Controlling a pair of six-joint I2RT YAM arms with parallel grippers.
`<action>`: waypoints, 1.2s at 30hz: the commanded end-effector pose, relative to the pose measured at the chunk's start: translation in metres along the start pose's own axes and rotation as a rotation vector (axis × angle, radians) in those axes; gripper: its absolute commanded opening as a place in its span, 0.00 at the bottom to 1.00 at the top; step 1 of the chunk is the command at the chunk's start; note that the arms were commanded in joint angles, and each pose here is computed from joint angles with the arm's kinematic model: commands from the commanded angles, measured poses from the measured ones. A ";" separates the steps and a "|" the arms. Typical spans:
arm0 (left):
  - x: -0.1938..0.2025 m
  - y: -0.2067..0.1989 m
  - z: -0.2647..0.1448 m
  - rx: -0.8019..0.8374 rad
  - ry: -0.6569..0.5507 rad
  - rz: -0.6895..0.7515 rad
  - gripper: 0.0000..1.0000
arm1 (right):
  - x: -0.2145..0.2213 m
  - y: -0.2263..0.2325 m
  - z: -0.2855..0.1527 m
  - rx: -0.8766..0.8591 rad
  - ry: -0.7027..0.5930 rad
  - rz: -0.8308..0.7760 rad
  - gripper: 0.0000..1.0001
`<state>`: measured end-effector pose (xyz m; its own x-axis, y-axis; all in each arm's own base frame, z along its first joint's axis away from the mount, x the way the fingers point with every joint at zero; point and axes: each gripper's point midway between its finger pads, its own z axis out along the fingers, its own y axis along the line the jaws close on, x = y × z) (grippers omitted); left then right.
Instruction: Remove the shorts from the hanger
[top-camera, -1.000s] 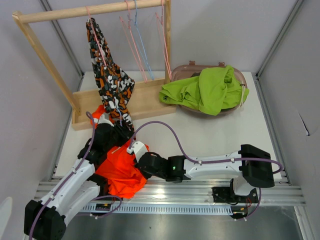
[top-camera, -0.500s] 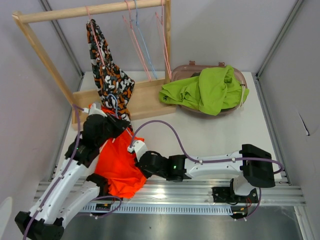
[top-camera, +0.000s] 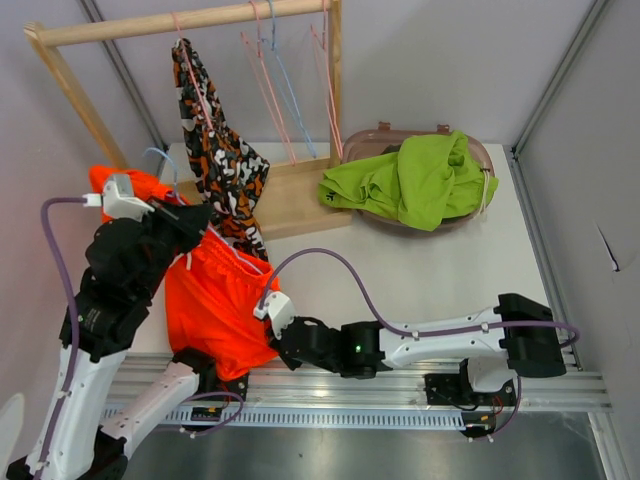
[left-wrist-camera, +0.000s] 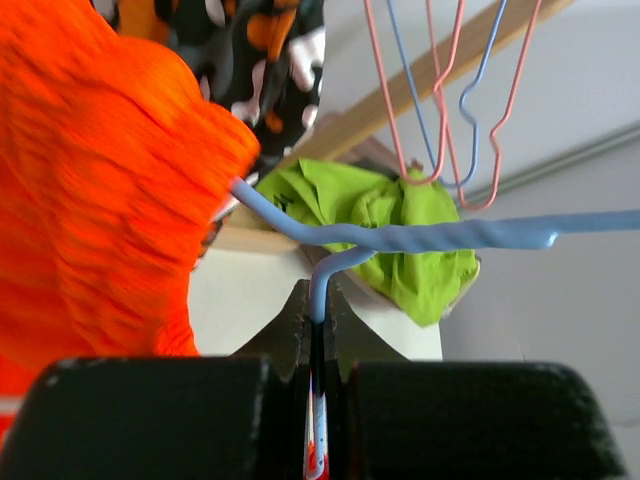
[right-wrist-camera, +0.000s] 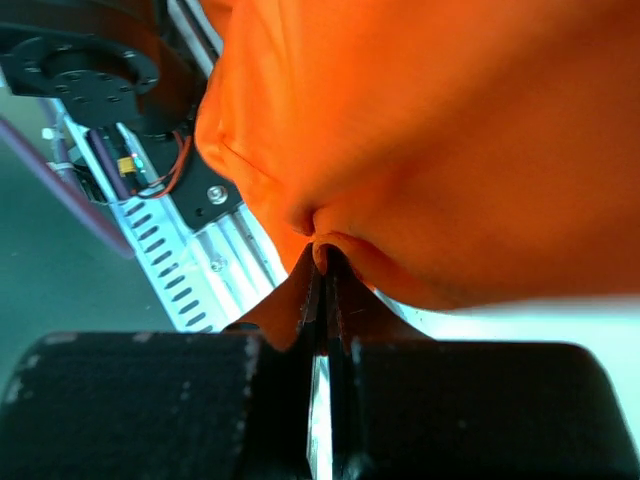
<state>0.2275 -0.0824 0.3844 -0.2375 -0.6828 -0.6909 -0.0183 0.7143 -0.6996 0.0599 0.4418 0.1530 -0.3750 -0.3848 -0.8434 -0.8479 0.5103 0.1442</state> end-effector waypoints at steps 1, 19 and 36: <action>-0.056 -0.023 -0.017 0.027 -0.179 0.051 0.00 | -0.007 0.000 -0.017 0.025 -0.031 0.034 0.00; -0.051 -0.095 -0.045 0.362 -0.063 -0.169 0.00 | -0.148 -0.004 -0.011 0.079 -0.283 -0.013 0.00; -0.080 -0.189 -0.124 0.855 0.062 -0.413 0.00 | -0.274 -0.047 -0.087 0.250 -0.774 0.129 0.00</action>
<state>0.1742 -0.1376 0.5299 -0.3687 -0.8473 -0.3824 0.4114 0.2201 -0.8845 0.1678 0.4859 0.3908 -0.0458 0.1372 -0.9895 -0.7421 0.6584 0.1256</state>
